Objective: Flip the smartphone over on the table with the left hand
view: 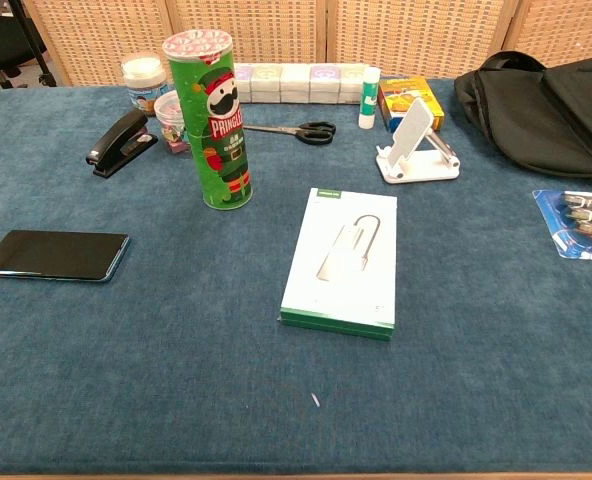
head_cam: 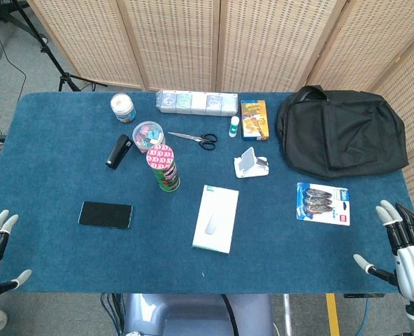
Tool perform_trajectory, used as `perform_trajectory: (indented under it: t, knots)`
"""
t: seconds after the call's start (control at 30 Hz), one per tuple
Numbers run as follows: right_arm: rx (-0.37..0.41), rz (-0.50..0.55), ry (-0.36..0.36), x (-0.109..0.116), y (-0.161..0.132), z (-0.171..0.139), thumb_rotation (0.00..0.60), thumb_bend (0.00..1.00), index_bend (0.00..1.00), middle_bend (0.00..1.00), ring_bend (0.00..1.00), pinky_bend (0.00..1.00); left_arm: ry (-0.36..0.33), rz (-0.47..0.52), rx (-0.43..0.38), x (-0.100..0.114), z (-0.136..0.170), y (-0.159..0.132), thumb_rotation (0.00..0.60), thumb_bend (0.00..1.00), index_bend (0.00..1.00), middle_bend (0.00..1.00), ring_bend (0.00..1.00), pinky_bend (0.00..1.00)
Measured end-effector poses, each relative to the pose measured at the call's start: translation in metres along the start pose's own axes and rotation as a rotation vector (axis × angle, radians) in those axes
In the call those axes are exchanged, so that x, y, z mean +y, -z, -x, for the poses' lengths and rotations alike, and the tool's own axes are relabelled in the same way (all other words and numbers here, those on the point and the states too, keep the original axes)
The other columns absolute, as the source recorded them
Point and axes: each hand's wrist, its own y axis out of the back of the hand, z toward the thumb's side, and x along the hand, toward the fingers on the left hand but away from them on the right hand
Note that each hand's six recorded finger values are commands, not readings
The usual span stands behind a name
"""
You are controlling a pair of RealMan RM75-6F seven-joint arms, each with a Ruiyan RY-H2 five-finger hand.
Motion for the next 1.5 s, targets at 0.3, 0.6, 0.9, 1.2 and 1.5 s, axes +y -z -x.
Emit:
perform_trajectory:
  t: [0.3,0.6,0.9,1.2,1.5]
  knots:
    - [-0.001,0.008,0.002,0.002,0.000,0.000,0.600,0.00,0.00,0.00,0.00,0.09,0.034,-0.014,-0.018,-0.007,-0.006,0.000,0.600,0.02,0.00,0.00,0.00,0.01]
    - [-0.039,0.018,0.013,0.008,0.007,0.002,0.600,0.00,0.00,0.00,0.00,0.09,0.143,-0.019,-0.066,-0.041,-0.049,-0.003,0.600,0.29,0.00,0.00,0.00,0.01]
    - [-0.057,0.036,0.003,0.007,0.011,0.004,0.600,0.00,0.00,0.00,0.00,0.09,0.243,-0.074,-0.056,-0.080,-0.095,-0.014,0.600,0.37,0.00,0.00,0.00,0.01]
    - [-0.073,0.051,-0.004,0.008,0.015,0.005,0.600,0.00,0.00,0.00,0.00,0.09,0.283,-0.082,-0.069,-0.120,-0.124,-0.037,0.600,0.39,0.00,0.00,0.00,0.01]
    - [-0.081,0.059,-0.004,0.008,0.018,0.006,0.600,0.00,0.00,0.00,0.00,0.09,0.308,-0.088,-0.078,-0.150,-0.135,-0.058,0.600,0.40,0.00,0.00,0.00,0.01]
